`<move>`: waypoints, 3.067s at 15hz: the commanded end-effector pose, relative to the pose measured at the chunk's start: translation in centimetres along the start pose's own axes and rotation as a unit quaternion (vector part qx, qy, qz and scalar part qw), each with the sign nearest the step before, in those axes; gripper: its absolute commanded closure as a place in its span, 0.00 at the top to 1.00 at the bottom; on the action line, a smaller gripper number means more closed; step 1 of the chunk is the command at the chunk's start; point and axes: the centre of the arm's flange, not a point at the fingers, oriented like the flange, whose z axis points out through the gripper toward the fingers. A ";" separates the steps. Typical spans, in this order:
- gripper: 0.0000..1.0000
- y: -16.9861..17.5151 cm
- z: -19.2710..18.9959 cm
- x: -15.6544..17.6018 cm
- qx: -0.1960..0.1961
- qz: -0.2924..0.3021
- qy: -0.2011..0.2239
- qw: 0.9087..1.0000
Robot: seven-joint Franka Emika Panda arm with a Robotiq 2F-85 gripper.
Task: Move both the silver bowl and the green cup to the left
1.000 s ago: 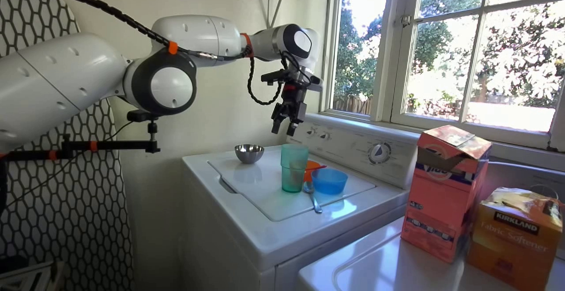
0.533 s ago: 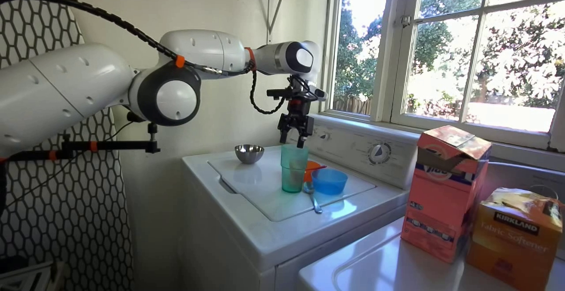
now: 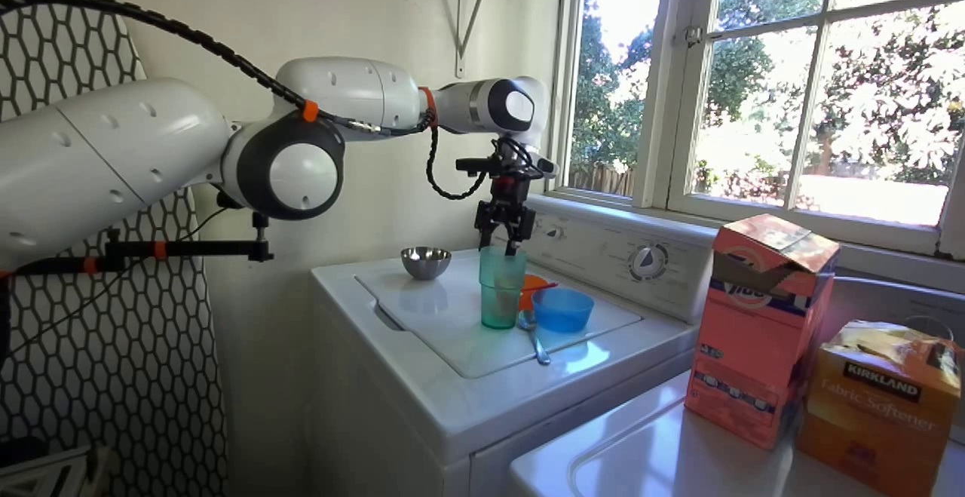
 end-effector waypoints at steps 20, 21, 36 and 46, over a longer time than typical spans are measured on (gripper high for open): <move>0.01 0.7 -2.0 -6.7 -0.045 -0.009 -0.028 0.999; 0.01 0.6 -2.6 -7.4 -0.047 -0.011 -0.018 0.999; 0.01 -9.1 -17.2 -7.7 -0.016 -0.266 0.249 0.931; 0.01 -10.6 -20.5 -5.6 -0.048 -0.268 0.252 0.928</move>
